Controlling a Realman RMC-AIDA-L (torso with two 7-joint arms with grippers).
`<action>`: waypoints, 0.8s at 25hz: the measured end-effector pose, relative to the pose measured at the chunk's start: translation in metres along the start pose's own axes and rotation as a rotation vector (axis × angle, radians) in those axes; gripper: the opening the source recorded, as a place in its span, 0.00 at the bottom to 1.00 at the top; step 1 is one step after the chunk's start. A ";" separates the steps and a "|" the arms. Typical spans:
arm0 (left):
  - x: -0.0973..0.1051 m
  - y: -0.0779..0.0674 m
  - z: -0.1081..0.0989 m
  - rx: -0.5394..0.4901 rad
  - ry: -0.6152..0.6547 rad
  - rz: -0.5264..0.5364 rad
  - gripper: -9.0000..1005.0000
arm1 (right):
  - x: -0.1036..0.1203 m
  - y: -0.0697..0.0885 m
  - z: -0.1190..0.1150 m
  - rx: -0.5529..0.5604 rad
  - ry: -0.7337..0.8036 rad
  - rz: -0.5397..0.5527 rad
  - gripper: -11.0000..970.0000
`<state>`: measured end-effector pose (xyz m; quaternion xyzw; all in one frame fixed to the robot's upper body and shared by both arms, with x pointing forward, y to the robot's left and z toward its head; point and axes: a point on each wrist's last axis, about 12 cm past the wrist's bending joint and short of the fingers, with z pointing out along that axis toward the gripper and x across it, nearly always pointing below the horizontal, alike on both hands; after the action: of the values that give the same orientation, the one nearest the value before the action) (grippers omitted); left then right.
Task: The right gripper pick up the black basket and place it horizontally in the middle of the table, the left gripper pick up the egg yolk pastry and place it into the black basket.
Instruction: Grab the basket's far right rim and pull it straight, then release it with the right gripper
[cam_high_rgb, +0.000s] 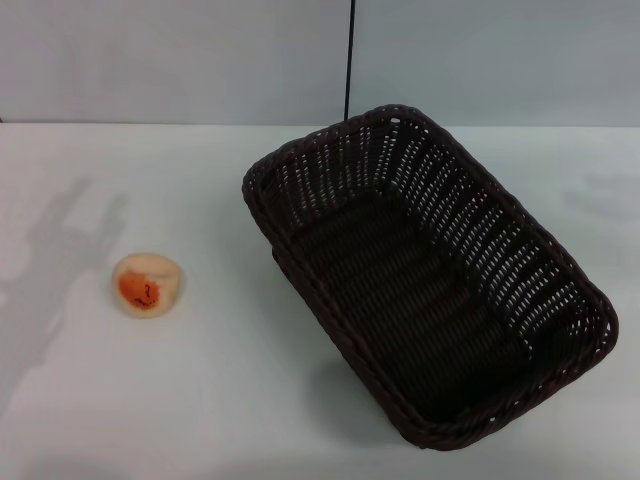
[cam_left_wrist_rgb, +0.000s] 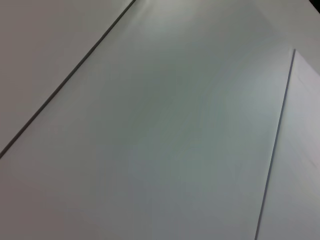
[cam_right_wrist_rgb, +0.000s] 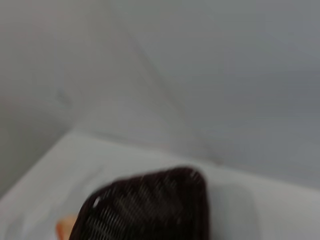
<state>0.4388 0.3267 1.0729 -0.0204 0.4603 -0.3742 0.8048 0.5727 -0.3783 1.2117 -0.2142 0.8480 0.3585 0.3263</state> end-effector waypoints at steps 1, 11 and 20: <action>0.001 0.000 -0.001 -0.001 0.003 -0.002 0.66 | -0.005 0.004 0.003 -0.010 0.038 -0.019 0.57; 0.002 -0.001 -0.007 -0.022 0.019 -0.010 0.66 | -0.031 0.021 0.044 0.037 0.274 -0.078 0.58; 0.005 -0.002 -0.007 -0.029 0.025 -0.016 0.66 | -0.027 0.027 0.075 0.053 0.441 -0.084 0.75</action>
<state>0.4337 0.3245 1.0658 -0.0309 0.4755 -0.3740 0.7957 0.6054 -0.3008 1.2033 -0.3139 0.8982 0.2669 0.1532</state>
